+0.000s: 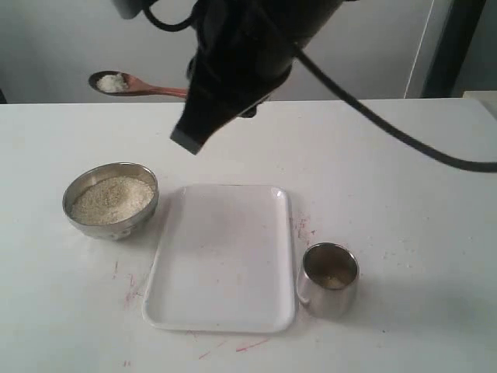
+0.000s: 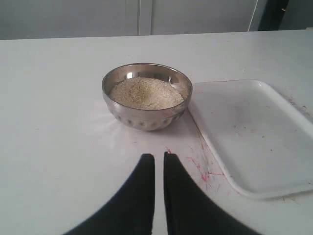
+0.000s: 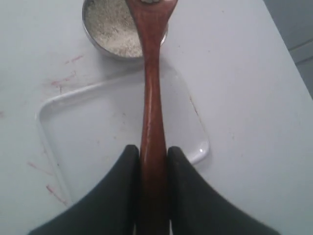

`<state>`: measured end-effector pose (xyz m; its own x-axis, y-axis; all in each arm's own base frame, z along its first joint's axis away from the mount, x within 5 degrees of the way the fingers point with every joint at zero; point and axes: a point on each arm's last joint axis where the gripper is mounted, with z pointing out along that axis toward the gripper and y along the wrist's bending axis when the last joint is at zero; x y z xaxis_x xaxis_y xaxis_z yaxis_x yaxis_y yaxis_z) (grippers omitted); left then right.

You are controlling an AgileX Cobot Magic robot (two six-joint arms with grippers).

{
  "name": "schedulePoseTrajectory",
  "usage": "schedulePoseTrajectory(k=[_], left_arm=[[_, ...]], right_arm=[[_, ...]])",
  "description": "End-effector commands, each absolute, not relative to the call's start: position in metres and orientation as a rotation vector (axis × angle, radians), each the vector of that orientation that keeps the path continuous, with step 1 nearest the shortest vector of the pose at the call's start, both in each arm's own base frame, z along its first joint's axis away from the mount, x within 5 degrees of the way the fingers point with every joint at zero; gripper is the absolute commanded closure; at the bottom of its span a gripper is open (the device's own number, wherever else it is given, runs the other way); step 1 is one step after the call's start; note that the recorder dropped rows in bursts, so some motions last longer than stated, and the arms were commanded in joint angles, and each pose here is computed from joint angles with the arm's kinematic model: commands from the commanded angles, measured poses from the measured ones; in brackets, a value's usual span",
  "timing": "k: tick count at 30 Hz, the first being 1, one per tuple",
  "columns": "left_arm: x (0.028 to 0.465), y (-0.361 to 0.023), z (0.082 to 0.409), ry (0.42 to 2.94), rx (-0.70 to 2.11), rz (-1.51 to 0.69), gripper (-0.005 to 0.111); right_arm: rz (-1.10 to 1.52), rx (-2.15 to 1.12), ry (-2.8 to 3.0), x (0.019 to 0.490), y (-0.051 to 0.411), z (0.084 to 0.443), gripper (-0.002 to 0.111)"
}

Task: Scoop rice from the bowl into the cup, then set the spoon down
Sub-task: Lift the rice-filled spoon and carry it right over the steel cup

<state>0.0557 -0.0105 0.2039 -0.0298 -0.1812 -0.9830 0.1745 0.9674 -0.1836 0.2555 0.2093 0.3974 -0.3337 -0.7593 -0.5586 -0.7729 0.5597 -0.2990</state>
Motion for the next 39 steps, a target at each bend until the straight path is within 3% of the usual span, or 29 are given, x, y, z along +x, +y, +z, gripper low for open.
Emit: schedulePoseTrajectory(k=[1, 15, 24, 39], left_arm=[[0.055, -0.011, 0.206, 1.566, -0.008, -0.299, 0.092], [0.055, -0.011, 0.206, 1.566, -0.008, -0.299, 0.092], [0.055, -0.011, 0.206, 1.566, -0.008, -0.299, 0.092], [0.055, -0.011, 0.206, 1.566, -0.008, -0.299, 0.092]], right_arm=[[-0.038, -1.187, 2.167, 0.235, 0.182, 0.402, 0.108], [-0.084, -1.065, 2.283, 0.174, 0.123, 0.403, 0.108], [-0.082, -1.015, 2.311, 0.138, 0.091, 0.382, 0.108], [-0.097, -0.976, 2.333, 0.104, 0.059, 0.297, 0.108]])
